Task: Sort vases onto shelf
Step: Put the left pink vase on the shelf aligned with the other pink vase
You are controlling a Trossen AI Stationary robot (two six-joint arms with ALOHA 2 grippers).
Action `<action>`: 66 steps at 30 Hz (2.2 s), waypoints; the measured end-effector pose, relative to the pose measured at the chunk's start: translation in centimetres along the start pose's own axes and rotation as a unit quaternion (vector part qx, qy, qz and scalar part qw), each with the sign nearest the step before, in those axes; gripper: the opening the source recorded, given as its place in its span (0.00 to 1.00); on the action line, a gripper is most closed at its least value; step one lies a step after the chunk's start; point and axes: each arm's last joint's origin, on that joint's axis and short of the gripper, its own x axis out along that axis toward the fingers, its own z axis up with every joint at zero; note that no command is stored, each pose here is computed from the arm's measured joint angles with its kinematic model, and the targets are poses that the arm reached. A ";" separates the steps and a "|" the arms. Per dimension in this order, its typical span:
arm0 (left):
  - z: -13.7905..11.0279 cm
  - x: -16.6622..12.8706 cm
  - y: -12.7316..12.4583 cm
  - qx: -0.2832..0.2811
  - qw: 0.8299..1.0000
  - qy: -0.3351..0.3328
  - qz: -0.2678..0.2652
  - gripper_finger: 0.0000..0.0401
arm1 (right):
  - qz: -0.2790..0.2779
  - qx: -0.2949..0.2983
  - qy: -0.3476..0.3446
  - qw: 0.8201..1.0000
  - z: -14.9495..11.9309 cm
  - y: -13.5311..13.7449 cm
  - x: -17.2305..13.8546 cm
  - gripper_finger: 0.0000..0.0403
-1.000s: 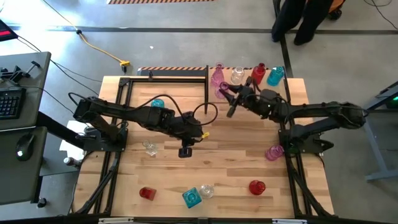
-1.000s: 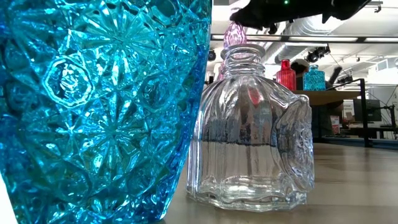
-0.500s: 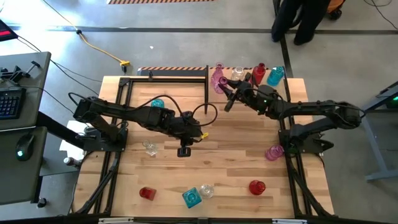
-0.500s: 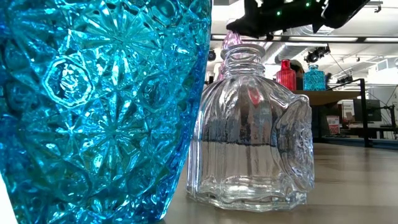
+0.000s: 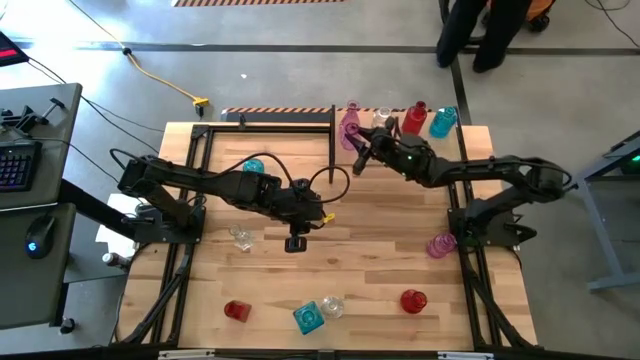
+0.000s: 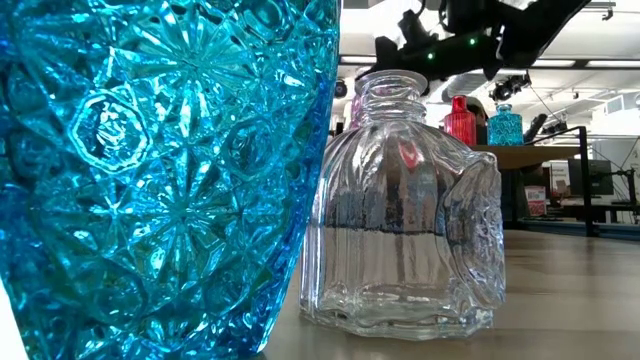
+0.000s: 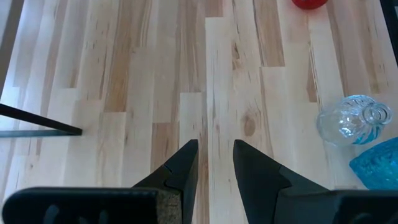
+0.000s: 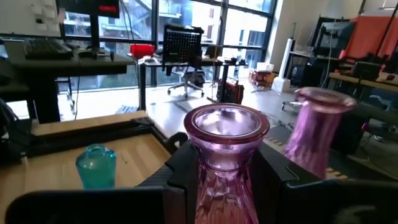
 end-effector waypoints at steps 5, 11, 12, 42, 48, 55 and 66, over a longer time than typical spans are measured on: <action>0.0 0.0 0.0 0.000 1.000 0.001 0.000 0.22 | 0.000 0.009 0.006 1.000 -0.8 0.1 0.5 0.20; 0.0 0.0 0.0 0.000 1.000 0.002 0.000 0.22 | -0.002 0.009 0.014 1.000 -1.1 0.1 0.7 0.20; 0.0 0.0 0.0 0.000 1.000 0.002 0.000 0.22 | -0.002 0.009 0.015 1.000 -1.1 0.1 0.7 0.20; -0.7 -0.1 -0.5 0.006 0.999 0.030 0.010 0.22 | -0.034 0.045 0.029 0.998 -1.4 -0.2 0.7 0.20; -0.7 -0.1 -0.9 0.011 0.999 0.030 0.007 0.22 | -0.036 0.044 0.030 0.998 -1.4 0.2 0.6 0.20; -0.7 -0.2 -1.0 0.012 0.999 0.031 0.006 0.22 | -0.048 0.039 0.021 0.998 -1.2 0.5 0.5 0.20; -0.7 -0.2 -1.0 0.008 0.999 0.031 0.006 0.22 | -0.053 0.053 -0.009 0.997 -0.6 0.7 0.4 0.20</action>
